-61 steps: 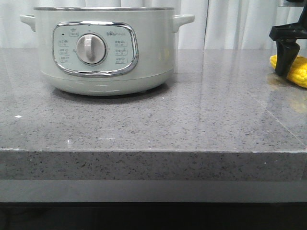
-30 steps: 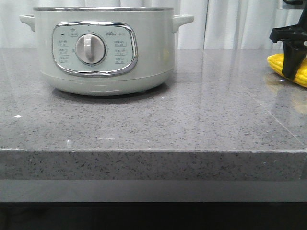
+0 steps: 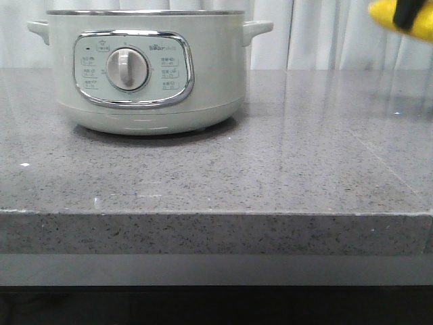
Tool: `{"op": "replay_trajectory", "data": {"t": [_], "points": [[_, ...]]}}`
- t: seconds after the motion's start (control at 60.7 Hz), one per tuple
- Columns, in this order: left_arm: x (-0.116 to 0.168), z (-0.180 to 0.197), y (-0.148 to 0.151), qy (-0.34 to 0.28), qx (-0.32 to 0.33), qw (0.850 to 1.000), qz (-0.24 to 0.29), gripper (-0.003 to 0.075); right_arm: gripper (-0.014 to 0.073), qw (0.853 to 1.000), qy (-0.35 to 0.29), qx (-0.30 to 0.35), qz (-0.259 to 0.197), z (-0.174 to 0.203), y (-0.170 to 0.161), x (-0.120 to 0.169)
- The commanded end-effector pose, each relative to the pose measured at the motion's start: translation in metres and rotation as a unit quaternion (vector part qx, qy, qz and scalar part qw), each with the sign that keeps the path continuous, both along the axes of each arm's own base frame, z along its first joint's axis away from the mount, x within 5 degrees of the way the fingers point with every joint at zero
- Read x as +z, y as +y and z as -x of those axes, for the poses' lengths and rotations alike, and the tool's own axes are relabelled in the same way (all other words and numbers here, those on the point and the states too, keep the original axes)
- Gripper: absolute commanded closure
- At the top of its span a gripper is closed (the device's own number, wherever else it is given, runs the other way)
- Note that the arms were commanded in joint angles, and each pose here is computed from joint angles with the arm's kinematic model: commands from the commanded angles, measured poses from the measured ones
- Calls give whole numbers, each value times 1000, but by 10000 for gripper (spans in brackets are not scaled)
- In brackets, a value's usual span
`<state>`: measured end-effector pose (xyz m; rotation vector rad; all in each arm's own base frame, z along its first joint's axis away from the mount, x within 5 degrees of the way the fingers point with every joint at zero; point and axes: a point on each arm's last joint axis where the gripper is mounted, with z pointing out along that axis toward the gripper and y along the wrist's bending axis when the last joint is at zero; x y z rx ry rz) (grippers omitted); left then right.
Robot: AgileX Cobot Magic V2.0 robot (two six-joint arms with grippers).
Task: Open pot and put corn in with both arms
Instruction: 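Grasp the yellow corn cob with the right gripper and lift it, then carry the corn over the open pot and release it inside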
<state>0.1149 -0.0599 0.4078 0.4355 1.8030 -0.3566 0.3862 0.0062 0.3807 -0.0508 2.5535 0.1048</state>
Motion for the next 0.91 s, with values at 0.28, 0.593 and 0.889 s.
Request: {"op": "replay_trajectory", "data": {"t": [0.28,0.593,0.889], "points": [[25,2,1,-78,4,996,47,500,272,975,-195,93,-50,93,46,116],[25,2,1,-78,4,996,47,500,272,928,-282,197,-141,102,93,135],[25,2,1,-78,4,996,47,500,272,907,-300,245,-166,80,146,116]]}}
